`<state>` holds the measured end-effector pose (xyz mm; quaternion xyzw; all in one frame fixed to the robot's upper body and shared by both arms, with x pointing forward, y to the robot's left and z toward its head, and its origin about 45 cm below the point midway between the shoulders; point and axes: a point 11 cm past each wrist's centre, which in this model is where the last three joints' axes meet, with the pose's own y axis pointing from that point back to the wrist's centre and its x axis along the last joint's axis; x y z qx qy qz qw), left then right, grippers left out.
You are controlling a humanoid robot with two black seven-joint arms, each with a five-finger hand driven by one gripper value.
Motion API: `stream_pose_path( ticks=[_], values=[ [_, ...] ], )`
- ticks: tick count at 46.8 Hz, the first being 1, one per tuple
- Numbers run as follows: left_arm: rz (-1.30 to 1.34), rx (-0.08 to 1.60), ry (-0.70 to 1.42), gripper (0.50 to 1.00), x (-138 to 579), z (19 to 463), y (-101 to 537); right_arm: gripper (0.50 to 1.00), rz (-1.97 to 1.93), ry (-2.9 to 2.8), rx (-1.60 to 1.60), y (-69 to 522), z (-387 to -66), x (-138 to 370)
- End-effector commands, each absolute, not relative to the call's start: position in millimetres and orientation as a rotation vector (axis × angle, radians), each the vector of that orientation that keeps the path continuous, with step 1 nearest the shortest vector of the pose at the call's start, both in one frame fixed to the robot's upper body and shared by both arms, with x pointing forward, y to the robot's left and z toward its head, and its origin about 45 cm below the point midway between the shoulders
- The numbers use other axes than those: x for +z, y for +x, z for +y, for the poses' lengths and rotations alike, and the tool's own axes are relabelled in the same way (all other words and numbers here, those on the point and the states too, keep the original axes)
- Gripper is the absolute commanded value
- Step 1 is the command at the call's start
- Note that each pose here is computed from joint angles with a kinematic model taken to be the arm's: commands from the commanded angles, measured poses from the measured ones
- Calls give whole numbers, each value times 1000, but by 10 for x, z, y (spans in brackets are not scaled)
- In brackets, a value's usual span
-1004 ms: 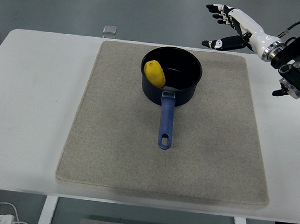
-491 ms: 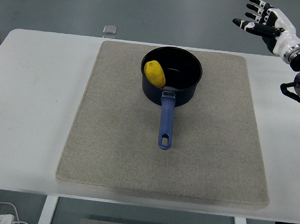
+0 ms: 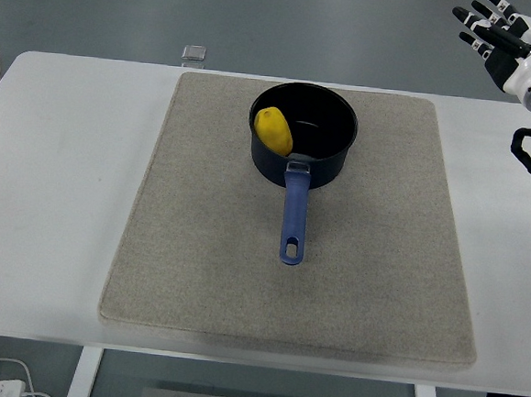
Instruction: Put the potato in the blue pot
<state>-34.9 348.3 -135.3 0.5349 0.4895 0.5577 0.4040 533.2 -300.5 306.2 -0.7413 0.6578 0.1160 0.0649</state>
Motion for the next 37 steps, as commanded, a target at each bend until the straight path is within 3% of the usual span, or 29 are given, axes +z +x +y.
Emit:
stream_pose_path(
  ticks=[1,13,27,37],
  values=[
    [1235,1409,1352,999,-1353,3485,-350,915,1987,-2188,379,5337,-3023,3050],
    [1236,1408,1351,999,-1353,3483,-350,915,1994,-2125,417,5326,-3039,2993],
    [1235,1409,1352,999,-1353,3485,-350,915,1932,-2181,475,5333,-2539,2851],
    [1236,1408,1351,999,-1353,3483,-350,917,1933,-2191,496,5327,-2393,2781]
  ],
)
